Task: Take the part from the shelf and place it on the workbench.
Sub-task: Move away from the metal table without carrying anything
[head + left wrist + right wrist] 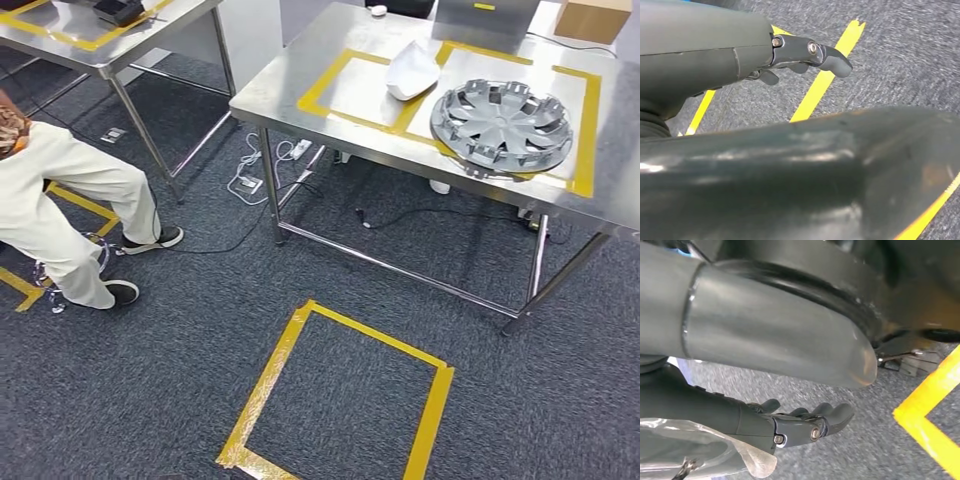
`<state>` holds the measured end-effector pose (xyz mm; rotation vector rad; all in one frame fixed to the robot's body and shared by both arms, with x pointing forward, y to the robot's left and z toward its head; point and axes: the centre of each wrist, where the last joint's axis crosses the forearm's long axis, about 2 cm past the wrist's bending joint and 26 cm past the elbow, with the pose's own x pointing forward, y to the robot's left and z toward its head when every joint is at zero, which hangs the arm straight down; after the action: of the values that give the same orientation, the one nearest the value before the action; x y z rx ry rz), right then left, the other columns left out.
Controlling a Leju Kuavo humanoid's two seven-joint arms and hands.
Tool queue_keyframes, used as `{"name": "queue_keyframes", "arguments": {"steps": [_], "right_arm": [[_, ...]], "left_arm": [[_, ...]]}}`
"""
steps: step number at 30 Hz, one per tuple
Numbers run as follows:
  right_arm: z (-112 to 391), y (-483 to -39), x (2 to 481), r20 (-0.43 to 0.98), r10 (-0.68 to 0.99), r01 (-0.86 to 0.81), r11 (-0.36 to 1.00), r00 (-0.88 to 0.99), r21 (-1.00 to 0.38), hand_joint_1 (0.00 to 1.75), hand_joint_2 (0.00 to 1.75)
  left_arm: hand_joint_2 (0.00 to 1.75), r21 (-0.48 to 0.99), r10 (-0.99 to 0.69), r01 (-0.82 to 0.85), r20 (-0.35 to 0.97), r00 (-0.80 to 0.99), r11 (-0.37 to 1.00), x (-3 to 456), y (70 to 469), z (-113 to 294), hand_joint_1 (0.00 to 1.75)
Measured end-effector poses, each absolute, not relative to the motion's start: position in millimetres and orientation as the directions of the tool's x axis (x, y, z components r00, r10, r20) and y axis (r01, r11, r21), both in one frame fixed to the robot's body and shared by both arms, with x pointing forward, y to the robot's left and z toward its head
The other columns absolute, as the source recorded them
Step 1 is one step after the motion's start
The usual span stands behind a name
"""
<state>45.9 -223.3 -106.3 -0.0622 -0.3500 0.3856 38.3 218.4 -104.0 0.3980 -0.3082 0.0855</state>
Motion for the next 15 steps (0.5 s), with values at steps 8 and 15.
{"name": "queue_keyframes", "arguments": {"steps": [8, 15], "right_arm": [[-106.3, -221.5, 44.8, 0.324, 0.393, -0.379, 0.919, 0.860, -0.109, 0.00, 0.00], [-106.1, -221.1, 46.3, 0.329, 0.410, -0.397, 0.911, 0.851, -0.108, 0.00, 0.00]], "left_arm": [[0.00, 0.371, 0.016, -0.138, 0.315, 0.949, 0.918, 39.5, 221.2, -104.3, 0.00], [0.00, 0.365, 0.024, -0.140, 0.306, 0.952, 0.920, 37.6, 222.2, -104.7, 0.00]]}}
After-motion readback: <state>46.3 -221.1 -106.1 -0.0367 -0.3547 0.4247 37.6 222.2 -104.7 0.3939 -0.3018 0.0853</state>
